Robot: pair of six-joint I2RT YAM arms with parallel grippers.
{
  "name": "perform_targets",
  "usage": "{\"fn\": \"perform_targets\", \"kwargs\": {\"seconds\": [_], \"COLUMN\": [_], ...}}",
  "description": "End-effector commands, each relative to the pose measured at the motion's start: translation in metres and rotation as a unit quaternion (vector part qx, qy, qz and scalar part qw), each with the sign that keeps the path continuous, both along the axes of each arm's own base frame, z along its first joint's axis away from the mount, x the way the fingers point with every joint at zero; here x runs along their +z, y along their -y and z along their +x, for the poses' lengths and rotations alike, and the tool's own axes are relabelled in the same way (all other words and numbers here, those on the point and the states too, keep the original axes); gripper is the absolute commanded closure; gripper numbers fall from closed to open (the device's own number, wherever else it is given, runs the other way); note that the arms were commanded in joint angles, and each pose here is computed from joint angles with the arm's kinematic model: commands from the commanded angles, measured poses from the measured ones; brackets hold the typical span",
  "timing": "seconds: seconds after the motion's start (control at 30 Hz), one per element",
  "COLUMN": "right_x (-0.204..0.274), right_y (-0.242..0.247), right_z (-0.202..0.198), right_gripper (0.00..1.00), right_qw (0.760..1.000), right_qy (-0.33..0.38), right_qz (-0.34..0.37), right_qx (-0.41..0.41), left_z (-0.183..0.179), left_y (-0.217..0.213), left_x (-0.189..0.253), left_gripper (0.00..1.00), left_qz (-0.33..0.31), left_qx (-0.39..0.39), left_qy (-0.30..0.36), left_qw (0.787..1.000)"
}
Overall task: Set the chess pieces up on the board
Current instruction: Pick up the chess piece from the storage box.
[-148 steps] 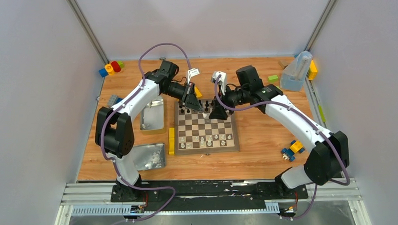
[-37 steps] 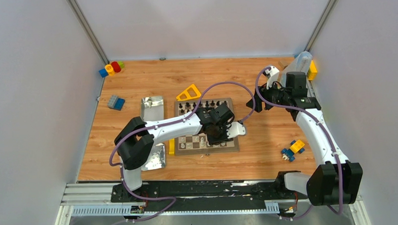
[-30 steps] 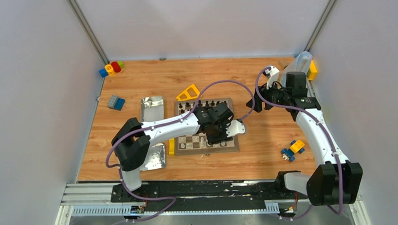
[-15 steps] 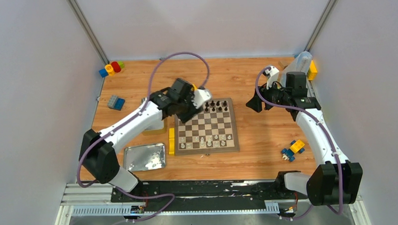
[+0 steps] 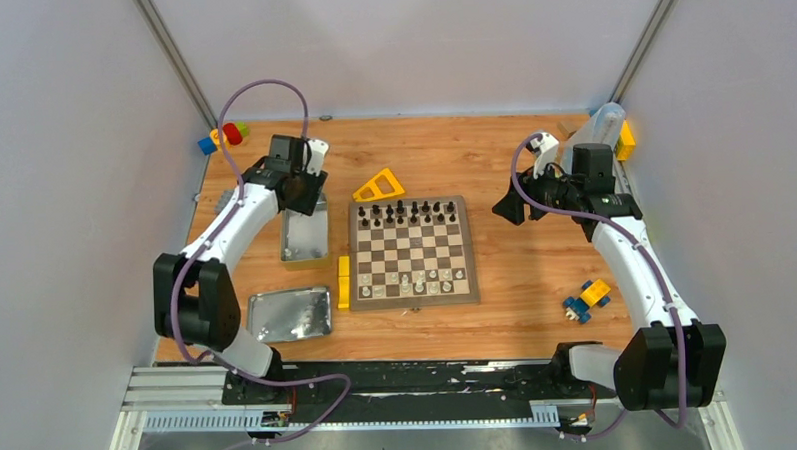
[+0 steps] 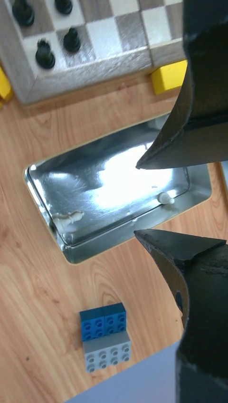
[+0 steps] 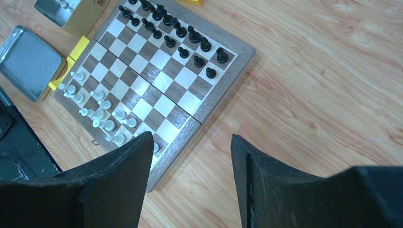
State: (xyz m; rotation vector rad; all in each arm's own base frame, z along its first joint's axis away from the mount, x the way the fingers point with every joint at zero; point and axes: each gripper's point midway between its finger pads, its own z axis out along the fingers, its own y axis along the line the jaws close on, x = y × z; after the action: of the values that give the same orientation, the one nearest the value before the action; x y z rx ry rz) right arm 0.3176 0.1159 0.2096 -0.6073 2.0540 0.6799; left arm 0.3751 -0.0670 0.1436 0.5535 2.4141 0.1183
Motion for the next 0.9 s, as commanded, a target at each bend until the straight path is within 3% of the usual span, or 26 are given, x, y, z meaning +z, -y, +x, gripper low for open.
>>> {"fn": "perform_targets", "kwargs": {"seconds": [0.0, 0.4, 0.87], "right_x": [0.007, 0.005, 0.002], "right_y": [-0.002, -0.002, -0.004], "right_z": [0.002, 0.002, 0.001], "right_gripper": [0.38, 0.38, 0.38], "right_qw": [1.0, 1.0, 1.0], "right_qy": [0.016, 0.013, 0.007], "right_qz": [0.008, 0.009, 0.011], "right_qx": [0.008, 0.01, 0.017], "left_z": [0.031, 0.072, 0.074], "left_y": [-0.017, -0.032, -0.037], "left_x": [-0.019, -0.079, -0.104], "left_gripper": [0.44, 0.48, 0.57], "left_qz": [-0.021, -0.047, -0.046], "left_qx": [0.057, 0.101, 0.118], "left_qy": [-0.002, -0.056, -0.086], "left_qw": [0.998, 0.992, 0.988]}}
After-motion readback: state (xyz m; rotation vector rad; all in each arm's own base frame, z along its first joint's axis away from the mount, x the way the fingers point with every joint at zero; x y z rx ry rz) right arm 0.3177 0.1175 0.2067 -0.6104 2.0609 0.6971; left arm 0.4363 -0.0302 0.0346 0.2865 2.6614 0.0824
